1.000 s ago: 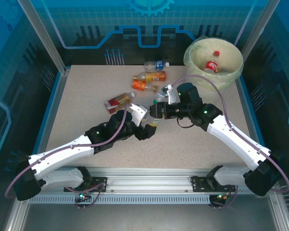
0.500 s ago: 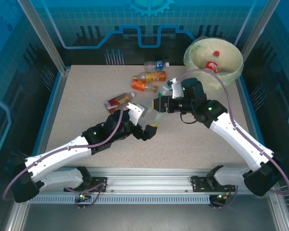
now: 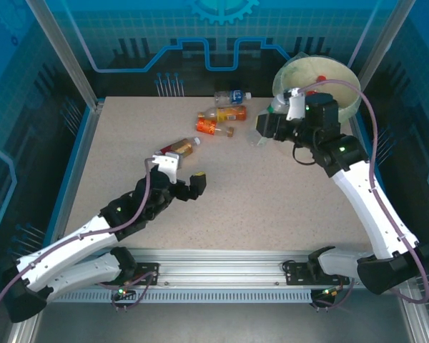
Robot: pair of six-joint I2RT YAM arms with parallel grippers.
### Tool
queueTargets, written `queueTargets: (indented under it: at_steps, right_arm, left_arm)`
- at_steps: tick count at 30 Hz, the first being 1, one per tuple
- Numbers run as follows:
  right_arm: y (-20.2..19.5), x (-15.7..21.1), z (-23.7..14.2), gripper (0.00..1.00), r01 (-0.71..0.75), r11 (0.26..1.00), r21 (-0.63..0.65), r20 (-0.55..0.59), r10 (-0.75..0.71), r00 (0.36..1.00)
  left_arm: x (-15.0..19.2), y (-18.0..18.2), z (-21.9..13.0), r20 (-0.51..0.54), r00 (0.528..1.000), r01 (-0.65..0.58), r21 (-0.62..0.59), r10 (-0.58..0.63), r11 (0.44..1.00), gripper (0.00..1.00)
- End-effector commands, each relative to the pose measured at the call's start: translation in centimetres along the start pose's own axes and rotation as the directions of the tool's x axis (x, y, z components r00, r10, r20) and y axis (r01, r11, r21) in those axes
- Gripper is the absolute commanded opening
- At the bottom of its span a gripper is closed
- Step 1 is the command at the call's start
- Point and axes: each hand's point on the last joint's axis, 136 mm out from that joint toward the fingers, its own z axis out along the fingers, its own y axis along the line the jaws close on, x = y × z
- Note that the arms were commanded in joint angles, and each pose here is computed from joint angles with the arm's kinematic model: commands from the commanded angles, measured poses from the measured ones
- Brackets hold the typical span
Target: Put the plastic bottles in the bin
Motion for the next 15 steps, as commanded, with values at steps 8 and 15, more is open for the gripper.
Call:
queueTargets:
  at_steps: [8, 15]
  right_arm:
    - [-4.4, -9.0, -3.7, 0.25, 0.038, 0.983, 0.182, 0.208, -0.076, 0.975]
    - [-10.4, -12.5, -3.2, 0.26, 0.014, 0.923, 0.384, 0.233, -0.112, 0.966]
  left_arm:
    - [1.4, 4.3, -0.3, -0.028, 0.995, 0.09, -0.163, -0.096, 0.983, 0.99]
    - [2.1, 5.3, -0.5, -0.047, 0.991, 0.112, -0.206, -0.124, 0.972, 0.99]
